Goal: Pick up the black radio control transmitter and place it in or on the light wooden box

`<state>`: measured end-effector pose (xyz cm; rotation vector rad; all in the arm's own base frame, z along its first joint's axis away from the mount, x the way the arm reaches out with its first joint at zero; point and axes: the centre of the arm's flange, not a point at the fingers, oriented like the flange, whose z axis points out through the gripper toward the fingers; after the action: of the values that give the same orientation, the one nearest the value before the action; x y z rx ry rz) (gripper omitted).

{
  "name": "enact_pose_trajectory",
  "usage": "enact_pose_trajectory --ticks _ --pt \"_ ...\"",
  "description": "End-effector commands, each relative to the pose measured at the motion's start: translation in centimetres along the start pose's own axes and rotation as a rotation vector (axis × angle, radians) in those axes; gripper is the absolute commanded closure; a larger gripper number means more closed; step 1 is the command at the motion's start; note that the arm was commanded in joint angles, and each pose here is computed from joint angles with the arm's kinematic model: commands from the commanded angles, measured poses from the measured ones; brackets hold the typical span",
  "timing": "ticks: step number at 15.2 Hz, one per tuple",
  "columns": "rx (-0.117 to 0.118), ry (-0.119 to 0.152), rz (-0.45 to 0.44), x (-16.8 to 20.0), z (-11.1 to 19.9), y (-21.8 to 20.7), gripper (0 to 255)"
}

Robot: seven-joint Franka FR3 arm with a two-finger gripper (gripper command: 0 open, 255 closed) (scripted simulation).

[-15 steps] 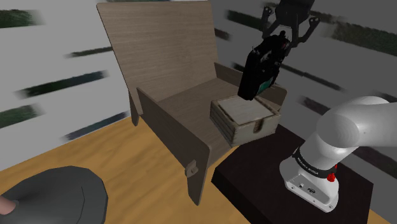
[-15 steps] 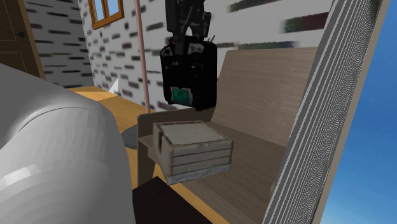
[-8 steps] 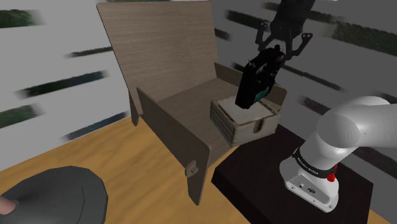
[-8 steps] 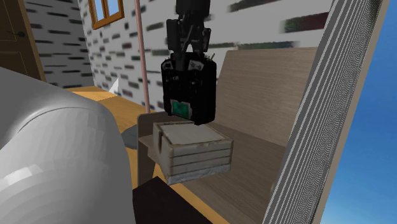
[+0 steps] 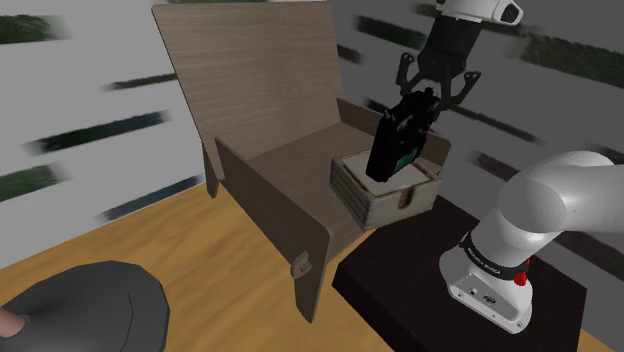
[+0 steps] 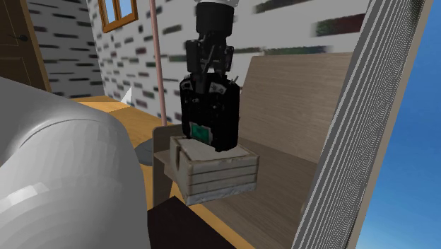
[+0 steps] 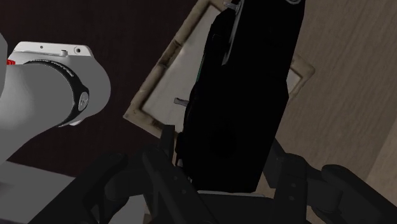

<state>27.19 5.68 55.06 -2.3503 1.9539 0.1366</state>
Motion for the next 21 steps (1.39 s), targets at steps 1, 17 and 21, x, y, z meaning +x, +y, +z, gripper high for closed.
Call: enact_pose_trajectory --ticks 1,17,21 --pt "0.002 0.000 0.000 0.0 0.0 0.0 255" --pt "0.002 0.000 0.000 0.0 -5.0 0.0 0" --pt "0.002 0.000 0.000 0.0 -5.0 0.0 0"
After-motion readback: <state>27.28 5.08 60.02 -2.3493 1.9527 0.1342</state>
